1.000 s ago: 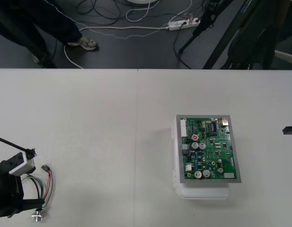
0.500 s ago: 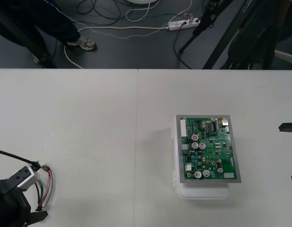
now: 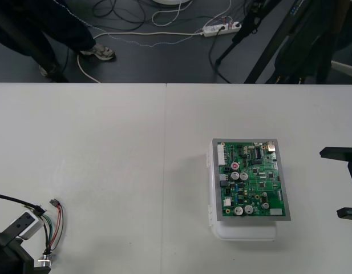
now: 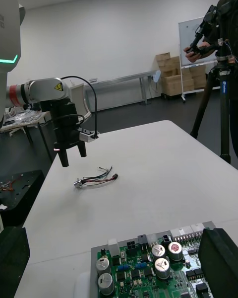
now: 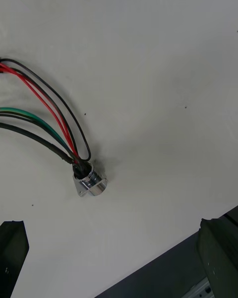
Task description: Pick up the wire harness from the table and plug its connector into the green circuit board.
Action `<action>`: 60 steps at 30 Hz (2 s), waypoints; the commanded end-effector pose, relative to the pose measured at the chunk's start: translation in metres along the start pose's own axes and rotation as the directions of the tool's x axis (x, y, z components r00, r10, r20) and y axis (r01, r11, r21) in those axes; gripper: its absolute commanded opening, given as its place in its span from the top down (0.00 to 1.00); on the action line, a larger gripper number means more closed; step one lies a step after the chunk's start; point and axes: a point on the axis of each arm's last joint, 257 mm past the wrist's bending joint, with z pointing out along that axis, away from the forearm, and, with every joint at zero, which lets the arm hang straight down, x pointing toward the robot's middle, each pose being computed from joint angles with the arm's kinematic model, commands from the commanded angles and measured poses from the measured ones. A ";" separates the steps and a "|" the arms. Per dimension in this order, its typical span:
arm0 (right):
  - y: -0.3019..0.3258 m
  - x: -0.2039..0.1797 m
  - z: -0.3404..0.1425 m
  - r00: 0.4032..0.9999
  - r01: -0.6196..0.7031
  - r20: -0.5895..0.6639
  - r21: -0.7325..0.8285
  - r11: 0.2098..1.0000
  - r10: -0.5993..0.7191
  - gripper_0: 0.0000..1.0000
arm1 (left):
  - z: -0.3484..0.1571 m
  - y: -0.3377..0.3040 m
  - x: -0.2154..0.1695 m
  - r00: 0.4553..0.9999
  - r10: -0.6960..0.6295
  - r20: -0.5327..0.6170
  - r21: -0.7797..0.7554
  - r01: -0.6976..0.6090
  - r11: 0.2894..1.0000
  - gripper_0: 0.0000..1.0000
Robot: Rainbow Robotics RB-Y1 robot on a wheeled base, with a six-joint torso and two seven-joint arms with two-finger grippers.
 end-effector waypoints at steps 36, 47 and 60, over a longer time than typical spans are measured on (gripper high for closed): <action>-0.015 -0.016 0.008 0.958 0.285 -0.016 -0.052 0.957 -0.287 0.00 | 0.068 -0.007 0.023 0.910 -0.401 -0.107 -0.092 0.392 0.915 0.00; -0.018 -0.018 0.012 0.946 0.325 0.002 -0.044 0.945 -0.325 0.00 | 0.081 -0.004 0.021 0.892 -0.442 -0.094 -0.096 0.433 0.896 0.00; -0.030 -0.019 0.016 0.927 0.375 0.002 -0.038 0.926 -0.375 0.00 | 0.092 0.006 0.016 0.894 -0.444 -0.068 -0.102 0.436 0.894 0.00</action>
